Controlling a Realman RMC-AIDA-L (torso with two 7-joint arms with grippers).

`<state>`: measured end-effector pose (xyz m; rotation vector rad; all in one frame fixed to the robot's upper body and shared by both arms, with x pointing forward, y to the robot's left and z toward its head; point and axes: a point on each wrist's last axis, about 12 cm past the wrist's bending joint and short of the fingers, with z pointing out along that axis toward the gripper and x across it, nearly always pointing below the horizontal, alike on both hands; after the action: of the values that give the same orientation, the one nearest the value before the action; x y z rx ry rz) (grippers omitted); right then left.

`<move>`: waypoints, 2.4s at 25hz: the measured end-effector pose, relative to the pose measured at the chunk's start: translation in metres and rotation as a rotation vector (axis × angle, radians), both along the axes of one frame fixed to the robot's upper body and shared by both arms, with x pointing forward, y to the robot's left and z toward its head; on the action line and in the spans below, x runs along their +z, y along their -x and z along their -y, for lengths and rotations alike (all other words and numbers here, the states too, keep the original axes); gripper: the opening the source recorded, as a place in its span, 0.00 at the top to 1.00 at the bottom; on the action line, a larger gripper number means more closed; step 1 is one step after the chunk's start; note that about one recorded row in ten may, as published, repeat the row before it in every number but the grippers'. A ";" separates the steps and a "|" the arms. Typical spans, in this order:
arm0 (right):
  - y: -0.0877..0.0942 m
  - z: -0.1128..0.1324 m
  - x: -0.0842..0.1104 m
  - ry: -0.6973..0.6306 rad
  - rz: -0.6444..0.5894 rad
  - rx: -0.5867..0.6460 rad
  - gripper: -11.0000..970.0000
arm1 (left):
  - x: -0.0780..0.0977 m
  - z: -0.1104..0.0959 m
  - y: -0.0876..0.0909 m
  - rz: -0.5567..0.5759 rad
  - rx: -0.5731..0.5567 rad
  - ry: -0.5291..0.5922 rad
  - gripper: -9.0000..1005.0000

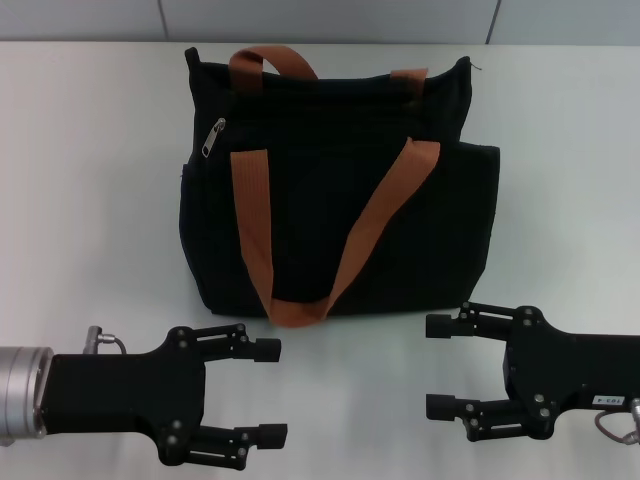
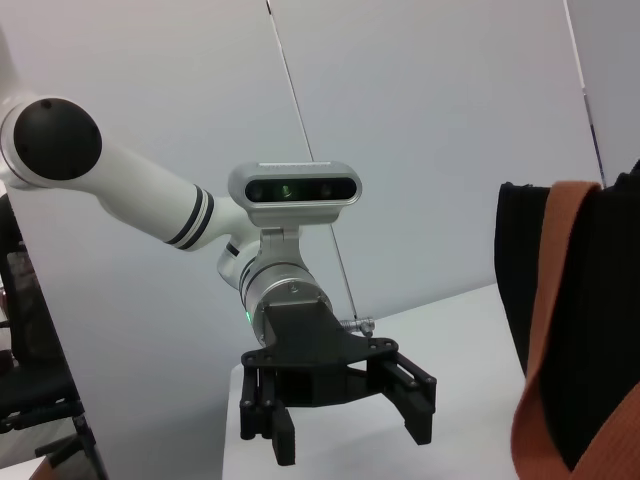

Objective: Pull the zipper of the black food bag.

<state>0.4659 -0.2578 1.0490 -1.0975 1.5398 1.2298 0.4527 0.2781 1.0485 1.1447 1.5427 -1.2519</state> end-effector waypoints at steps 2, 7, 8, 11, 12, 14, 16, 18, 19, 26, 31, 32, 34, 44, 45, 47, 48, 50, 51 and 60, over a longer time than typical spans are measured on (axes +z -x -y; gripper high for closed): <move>0.000 -0.001 0.000 -0.002 -0.002 0.002 0.15 | 0.000 0.000 0.001 -0.001 0.001 0.000 0.18; 0.000 -0.001 0.000 -0.004 -0.004 0.003 0.16 | 0.000 -0.001 0.002 -0.002 0.001 0.004 0.19; 0.000 -0.001 0.000 -0.004 -0.004 0.003 0.16 | 0.000 -0.001 0.002 -0.002 0.000 0.007 0.19; 0.000 -0.001 0.000 -0.003 -0.004 0.001 0.16 | 0.003 0.000 0.003 0.001 -0.009 0.033 0.19; 0.000 -0.001 -0.001 -0.002 -0.004 0.000 0.16 | 0.004 0.000 0.003 0.004 -0.010 0.043 0.20; 0.000 -0.001 -0.001 -0.001 -0.005 -0.001 0.16 | 0.009 0.000 0.003 0.019 -0.010 0.084 0.20; 0.000 -0.001 -0.001 0.000 -0.005 -0.003 0.16 | 0.016 0.000 0.000 0.049 0.002 0.135 0.21; 0.001 0.000 -0.001 0.000 -0.007 -0.004 0.17 | 0.021 0.000 -0.003 0.090 0.030 0.185 0.21; 0.001 0.000 -0.002 0.001 -0.007 -0.006 0.17 | 0.024 0.000 -0.005 0.117 0.056 0.214 0.21; 0.000 -0.001 -0.002 0.003 -0.007 -0.007 0.17 | 0.046 -0.009 -0.027 0.333 0.370 0.418 0.23; 0.000 -0.001 -0.002 0.002 -0.006 -0.006 0.18 | 0.058 -0.034 -0.055 0.358 0.455 0.318 0.24; 0.000 -0.001 -0.002 0.002 -0.006 -0.006 0.18 | 0.060 -0.041 -0.061 0.358 0.472 0.276 0.24; 0.000 -0.001 -0.002 0.002 -0.008 -0.007 0.18 | 0.063 -0.052 -0.070 0.352 0.486 0.198 0.25; 0.002 0.002 -0.002 0.000 -0.018 -0.020 0.19 | 0.067 -0.069 -0.086 0.261 0.368 -0.134 0.27; 0.002 0.002 -0.002 0.000 -0.018 -0.020 0.19 | 0.065 -0.066 -0.088 0.258 0.362 -0.146 0.27; 0.002 0.002 -0.003 -0.001 -0.019 -0.021 0.19 | 0.063 -0.059 -0.093 0.262 0.361 -0.160 0.27; 0.002 0.002 -0.003 -0.001 -0.019 -0.022 0.19 | 0.060 -0.055 -0.094 0.266 0.367 -0.166 0.28; 0.002 0.002 -0.003 -0.001 -0.020 -0.022 0.19 | 0.057 -0.050 -0.099 0.281 0.387 -0.180 0.28; 0.002 0.002 -0.003 -0.001 -0.020 -0.022 0.19 | 0.055 -0.047 -0.102 0.290 0.393 -0.193 0.28; -0.001 0.001 -0.001 -0.003 -0.023 -0.018 0.20 | 0.054 -0.028 -0.112 0.368 0.358 -0.225 0.30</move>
<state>0.4669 -0.2584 1.0482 -1.0685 1.5610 1.2357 0.5650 0.3061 1.1028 1.1032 1.5418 -0.6045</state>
